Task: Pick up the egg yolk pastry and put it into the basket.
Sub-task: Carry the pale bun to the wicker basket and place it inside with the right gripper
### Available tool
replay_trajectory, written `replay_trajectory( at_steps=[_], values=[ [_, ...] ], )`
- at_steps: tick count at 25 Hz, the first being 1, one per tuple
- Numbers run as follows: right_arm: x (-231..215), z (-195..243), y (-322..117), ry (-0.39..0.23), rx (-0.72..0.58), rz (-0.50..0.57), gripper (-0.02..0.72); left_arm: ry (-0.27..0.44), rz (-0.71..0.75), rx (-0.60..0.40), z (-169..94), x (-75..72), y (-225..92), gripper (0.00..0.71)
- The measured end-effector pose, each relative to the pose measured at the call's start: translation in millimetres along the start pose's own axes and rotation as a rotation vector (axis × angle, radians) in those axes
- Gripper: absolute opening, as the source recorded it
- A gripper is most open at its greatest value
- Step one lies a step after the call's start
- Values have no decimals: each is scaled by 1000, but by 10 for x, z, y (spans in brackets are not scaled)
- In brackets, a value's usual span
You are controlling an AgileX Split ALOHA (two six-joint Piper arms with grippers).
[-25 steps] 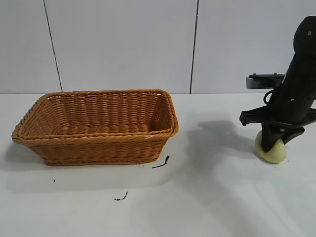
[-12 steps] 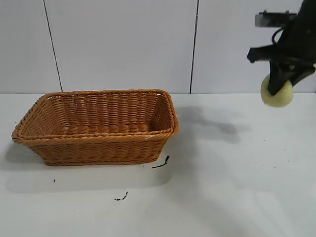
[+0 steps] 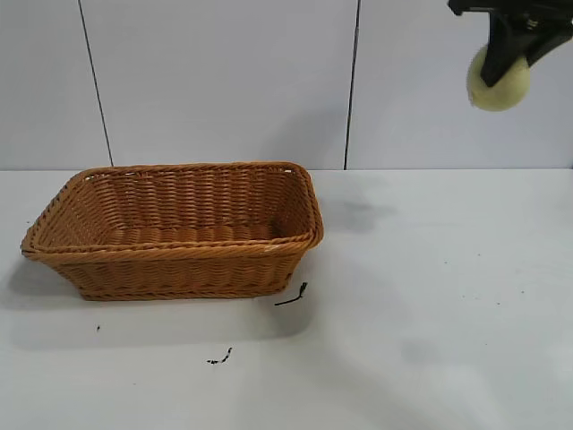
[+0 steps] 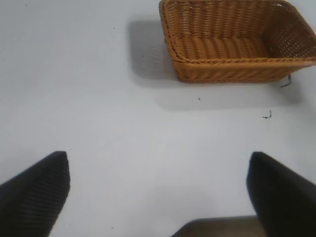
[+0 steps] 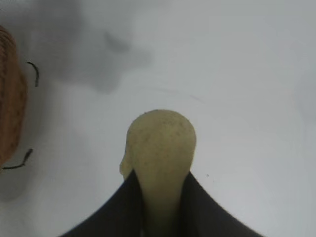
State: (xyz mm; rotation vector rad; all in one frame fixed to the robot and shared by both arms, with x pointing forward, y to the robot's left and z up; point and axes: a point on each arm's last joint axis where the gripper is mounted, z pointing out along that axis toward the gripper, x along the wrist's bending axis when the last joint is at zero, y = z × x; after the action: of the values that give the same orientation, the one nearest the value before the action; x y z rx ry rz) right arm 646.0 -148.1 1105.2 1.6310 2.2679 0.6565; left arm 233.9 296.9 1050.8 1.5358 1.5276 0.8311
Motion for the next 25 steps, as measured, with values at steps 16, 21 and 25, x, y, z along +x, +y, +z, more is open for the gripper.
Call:
replay_trajectory(
  at_steps=[16, 21, 25],
  values=[
    [1350, 1364, -245, 122, 157, -202, 88, 0, 0, 0, 0, 0, 0, 695],
    [1331, 1871, -437, 86, 223, -219, 88, 0, 0, 0, 0, 0, 0, 695],
    [1333, 1958, -473, 86, 230, -218, 165, 0, 0, 0, 0, 0, 0, 695]
  ],
)
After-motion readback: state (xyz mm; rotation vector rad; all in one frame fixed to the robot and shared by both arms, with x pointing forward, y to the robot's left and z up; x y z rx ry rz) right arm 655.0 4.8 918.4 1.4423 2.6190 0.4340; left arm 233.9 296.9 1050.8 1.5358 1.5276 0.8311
